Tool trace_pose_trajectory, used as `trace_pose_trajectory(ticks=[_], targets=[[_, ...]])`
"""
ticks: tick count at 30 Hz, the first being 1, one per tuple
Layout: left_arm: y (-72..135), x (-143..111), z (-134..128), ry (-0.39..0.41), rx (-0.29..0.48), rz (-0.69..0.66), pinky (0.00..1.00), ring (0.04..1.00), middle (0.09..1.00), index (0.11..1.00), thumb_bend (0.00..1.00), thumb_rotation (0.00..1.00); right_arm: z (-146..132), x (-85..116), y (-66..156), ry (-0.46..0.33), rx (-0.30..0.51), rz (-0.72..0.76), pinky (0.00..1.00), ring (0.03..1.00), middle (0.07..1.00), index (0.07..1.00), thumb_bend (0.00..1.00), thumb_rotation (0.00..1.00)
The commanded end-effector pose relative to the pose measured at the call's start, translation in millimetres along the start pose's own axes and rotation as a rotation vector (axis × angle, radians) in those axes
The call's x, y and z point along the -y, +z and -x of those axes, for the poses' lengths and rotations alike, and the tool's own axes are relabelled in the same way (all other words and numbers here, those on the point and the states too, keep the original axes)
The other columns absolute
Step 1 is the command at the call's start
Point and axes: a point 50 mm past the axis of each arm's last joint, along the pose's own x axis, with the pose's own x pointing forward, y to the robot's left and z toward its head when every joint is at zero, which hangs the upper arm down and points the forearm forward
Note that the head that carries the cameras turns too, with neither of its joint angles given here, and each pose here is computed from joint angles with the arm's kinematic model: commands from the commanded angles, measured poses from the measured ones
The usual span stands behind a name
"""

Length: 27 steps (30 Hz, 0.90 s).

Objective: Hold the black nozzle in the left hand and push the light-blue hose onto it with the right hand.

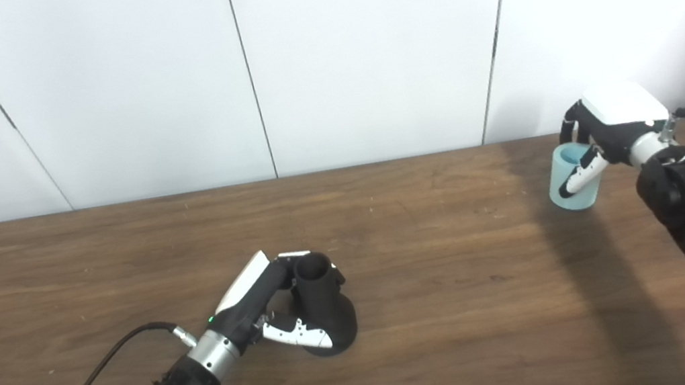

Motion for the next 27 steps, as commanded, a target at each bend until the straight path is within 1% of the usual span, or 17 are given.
trace_pose_trajectory(ticks=[1,5,7,10,12,15,18,21,27], targets=[[-51,28,39,-0.164,-0.263,-0.047,0.32,0.393,0.491,0.477,0.53,0.0,-2,38,2,-0.073,0.013,0.014,0.16,0.229,0.314,0.484,0.52,0.14],[-52,29,39,-0.165,-0.263,-0.046,0.31,0.391,0.49,0.477,0.53,0.0,7,49,20,-0.091,0.069,0.009,0.17,0.243,0.329,0.485,0.52,0.14],[-52,29,40,-0.165,-0.262,-0.047,0.31,0.39,0.49,0.477,0.53,0.0,14,60,35,-0.114,0.118,0.004,0.19,0.259,0.341,0.485,0.52,0.13],[-51,29,39,-0.165,-0.261,-0.049,0.31,0.388,0.49,0.477,0.53,0.0,22,72,50,-0.143,0.178,-0.001,0.22,0.291,0.367,0.486,0.52,0.13],[-50,29,39,-0.165,-0.26,-0.05,0.31,0.387,0.49,0.478,0.53,0.0,30,85,66,-0.171,0.236,-0.013,0.23,0.304,0.38,0.486,0.52,0.13],[-50,29,37,-0.165,-0.258,-0.05,0.31,0.387,0.49,0.478,0.53,0.0,46,104,92,-0.213,0.333,-0.041,0.21,0.29,0.378,0.486,0.52,0.13],[-48,30,35,-0.164,-0.258,-0.048,0.31,0.386,0.489,0.478,0.53,0.0,61,117,117,-0.247,0.434,-0.078,0.2,0.276,0.366,0.485,0.52,0.13],[-46,31,33,-0.165,-0.258,-0.051,0.31,0.395,0.49,0.477,0.53,0.0,71,123,133,-0.267,0.503,-0.102,0.2,0.279,0.363,0.485,0.52,0.13],[-40,33,30,-0.168,-0.26,-0.07,0.35,0.425,0.505,0.463,0.52,0.0,89,128,169,-0.279,0.645,-0.142,0.14,0.215,0.311,0.484,0.52,0.13]])
